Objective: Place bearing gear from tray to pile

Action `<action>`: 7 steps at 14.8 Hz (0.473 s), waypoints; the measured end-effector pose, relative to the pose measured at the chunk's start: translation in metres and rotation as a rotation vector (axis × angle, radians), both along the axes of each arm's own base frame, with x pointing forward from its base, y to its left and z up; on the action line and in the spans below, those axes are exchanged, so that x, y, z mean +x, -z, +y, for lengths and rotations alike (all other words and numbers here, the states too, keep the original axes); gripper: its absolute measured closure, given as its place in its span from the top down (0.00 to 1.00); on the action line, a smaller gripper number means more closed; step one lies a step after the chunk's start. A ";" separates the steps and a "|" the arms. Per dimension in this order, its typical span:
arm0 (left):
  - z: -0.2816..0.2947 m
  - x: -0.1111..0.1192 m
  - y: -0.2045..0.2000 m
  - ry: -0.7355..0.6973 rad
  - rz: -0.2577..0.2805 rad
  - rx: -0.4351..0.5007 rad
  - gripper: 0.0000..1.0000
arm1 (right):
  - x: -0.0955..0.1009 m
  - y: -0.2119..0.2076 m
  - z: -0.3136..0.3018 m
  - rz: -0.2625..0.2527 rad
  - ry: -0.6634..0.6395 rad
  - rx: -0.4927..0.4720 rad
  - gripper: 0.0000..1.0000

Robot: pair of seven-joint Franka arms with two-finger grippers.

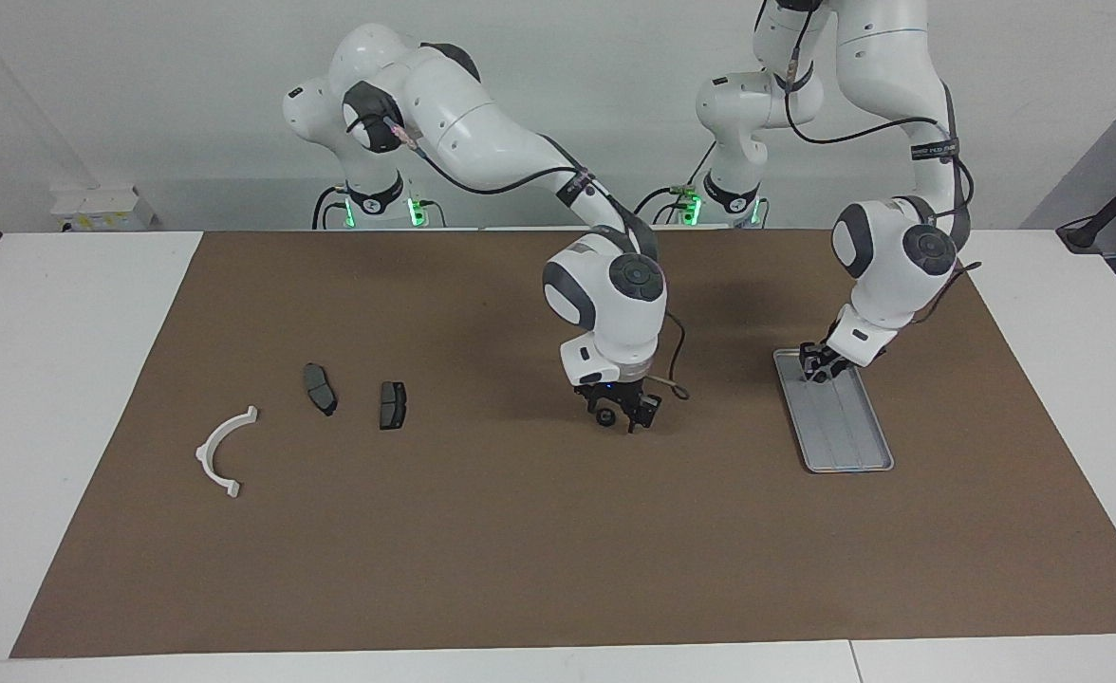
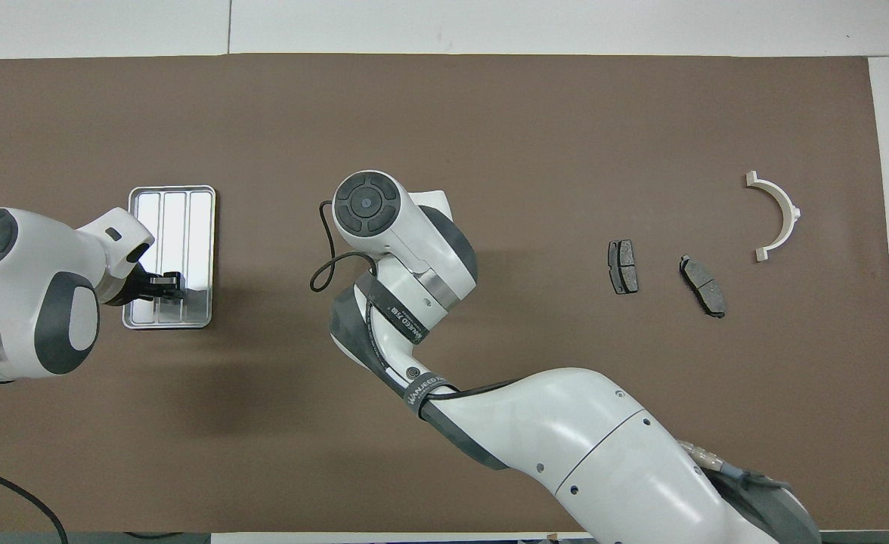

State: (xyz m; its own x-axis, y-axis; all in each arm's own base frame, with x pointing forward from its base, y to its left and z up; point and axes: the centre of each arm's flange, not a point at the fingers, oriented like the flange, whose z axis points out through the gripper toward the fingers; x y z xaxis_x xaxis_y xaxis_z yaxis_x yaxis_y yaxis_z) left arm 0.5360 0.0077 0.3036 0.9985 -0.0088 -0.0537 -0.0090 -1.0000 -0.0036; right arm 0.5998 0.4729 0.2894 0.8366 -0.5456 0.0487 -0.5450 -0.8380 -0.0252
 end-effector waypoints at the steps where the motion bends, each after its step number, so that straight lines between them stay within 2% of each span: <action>1: 0.000 0.000 0.000 -0.001 -0.003 0.000 0.50 | 0.000 0.001 0.000 -0.001 0.000 0.001 0.80; 3: 0.000 0.000 0.000 -0.002 -0.008 0.000 0.48 | 0.000 0.004 0.000 0.000 0.000 0.000 0.80; 7: -0.001 0.001 0.000 -0.003 -0.023 0.000 0.50 | -0.002 0.009 -0.001 0.008 -0.001 -0.006 0.80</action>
State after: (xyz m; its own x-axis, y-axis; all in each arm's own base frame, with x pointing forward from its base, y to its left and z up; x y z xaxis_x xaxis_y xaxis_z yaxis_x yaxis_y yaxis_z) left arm 0.5373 0.0070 0.3040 0.9995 -0.0061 -0.0309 -0.0062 -1.0000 -0.0036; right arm 0.5981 0.4716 0.2806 0.8373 -0.5448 0.0453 -0.5447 -0.8385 -0.0164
